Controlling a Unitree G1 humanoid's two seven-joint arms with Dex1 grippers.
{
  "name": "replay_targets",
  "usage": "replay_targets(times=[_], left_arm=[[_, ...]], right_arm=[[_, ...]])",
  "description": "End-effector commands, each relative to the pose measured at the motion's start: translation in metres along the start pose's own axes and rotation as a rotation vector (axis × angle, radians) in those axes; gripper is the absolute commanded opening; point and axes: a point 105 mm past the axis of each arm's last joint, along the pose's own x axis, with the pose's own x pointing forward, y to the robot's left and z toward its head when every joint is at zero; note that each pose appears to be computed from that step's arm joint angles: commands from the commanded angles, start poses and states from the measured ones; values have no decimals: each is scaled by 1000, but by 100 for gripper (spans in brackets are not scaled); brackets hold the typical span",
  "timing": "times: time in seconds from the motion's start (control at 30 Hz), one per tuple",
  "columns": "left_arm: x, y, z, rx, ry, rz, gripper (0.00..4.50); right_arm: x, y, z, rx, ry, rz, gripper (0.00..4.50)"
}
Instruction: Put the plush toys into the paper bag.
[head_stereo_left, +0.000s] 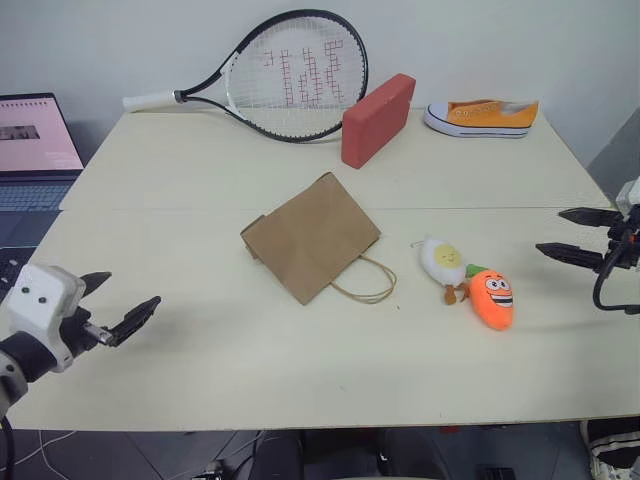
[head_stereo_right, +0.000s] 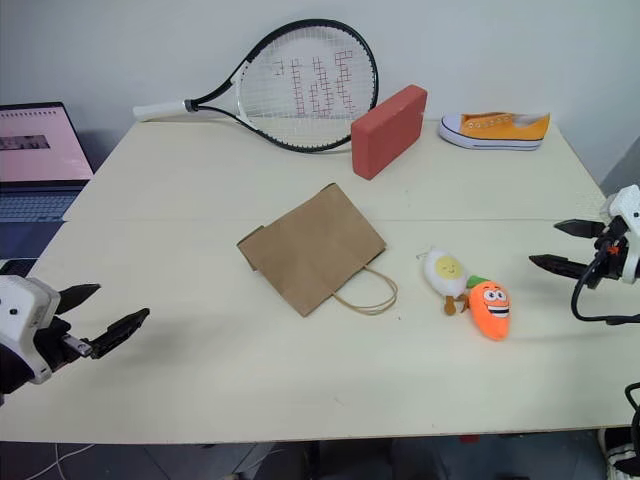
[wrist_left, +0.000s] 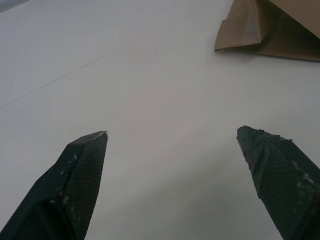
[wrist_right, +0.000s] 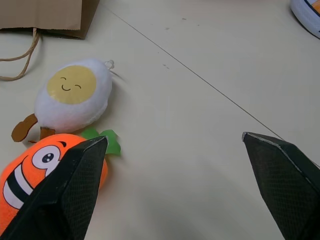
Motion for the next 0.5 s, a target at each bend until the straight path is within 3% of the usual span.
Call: replay_targets(times=[0.03, 0.5], left_arm=[[-5, 4, 14, 27, -52, 23, 439], [-11, 12, 13, 53, -93, 57, 439]], right_arm=[[-1, -1, 15, -44, -31, 0, 450], [6, 0, 15, -52, -38, 9, 450]])
